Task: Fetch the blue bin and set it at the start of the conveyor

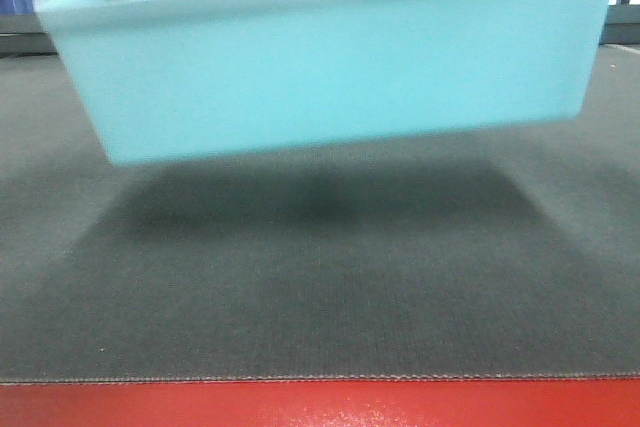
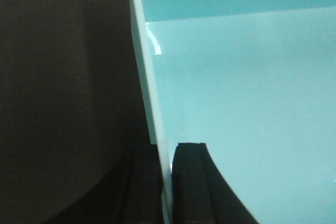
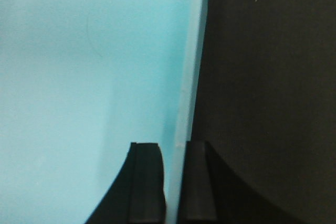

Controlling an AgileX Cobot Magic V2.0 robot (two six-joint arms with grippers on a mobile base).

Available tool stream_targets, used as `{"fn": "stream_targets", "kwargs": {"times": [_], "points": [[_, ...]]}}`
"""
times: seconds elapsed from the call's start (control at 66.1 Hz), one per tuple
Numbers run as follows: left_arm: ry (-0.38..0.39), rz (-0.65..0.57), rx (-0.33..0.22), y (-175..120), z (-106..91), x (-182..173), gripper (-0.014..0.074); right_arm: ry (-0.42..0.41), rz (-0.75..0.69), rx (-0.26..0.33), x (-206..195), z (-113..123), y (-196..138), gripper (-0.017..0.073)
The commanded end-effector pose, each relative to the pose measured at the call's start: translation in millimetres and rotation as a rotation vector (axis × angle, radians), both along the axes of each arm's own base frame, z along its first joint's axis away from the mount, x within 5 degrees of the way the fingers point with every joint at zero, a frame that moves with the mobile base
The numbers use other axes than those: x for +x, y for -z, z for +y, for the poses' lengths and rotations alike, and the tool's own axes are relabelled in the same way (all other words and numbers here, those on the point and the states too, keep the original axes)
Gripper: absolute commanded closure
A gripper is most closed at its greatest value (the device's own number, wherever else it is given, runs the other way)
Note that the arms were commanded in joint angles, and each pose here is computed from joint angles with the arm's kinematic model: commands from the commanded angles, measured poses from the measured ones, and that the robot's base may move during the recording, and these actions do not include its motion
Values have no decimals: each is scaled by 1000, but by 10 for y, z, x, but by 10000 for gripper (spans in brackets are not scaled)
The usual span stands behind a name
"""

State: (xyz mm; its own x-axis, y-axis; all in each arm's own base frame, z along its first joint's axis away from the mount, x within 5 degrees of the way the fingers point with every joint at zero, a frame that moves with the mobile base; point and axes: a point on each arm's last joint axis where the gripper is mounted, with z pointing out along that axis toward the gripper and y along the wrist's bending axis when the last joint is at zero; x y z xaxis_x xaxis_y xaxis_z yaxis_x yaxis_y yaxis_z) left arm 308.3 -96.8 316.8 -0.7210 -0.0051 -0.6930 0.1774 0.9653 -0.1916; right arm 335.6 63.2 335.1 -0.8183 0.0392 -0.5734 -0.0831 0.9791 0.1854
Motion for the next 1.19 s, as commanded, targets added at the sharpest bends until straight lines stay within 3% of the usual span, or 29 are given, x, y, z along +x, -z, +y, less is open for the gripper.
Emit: {"fn": "stream_targets", "kwargs": {"times": [0.0, 0.197, 0.333, 0.408, 0.454, 0.529, 0.59, 0.635, 0.741, 0.892, 1.043, 1.179], "points": [[5, -26, 46, 107, 26, 75, 705, 0, -40, -38, 118, -36, 83, 712], [5, 30, 63, 348, -12, 208, 705, 0, 26, -50, 282, -13, 370, 704], [7, 45, 75, 430, -20, 250, 674, -1, 60, -55, 332, -6, 486, 561], [9, 49, 80, 440, -21, 257, 570, -3, 78, -57, 335, -4, 518, 381], [9, 47, 79, 428, -22, 261, 467, -4, 87, -61, 332, -6, 529, 228], [10, 48, 79, 395, -24, 268, 275, -5, 89, -66, 326, -9, 525, 60], [10, 54, 76, 349, -30, 275, 77, -7, 87, -70, 323, -13, 506, -19], [12, 63, 78, 292, -32, 276, -41, -9, 87, -78, 316, -18, 486, -9], [18, 83, 80, 117, -33, 260, 43, -13, 64, -100, 269, -42, 375, 26], [22, 15, 95, -230, 21, 135, 139, 9, 1, -100, 159, -141, 141, 139], [-2, -35, 126, -469, 180, -59, 291, 66, -47, -96, 10, -349, -101, 363], [-70, -53, 148, -511, 437, -194, 534, 133, -64, -115, -137, -594, -262, 584]]}}
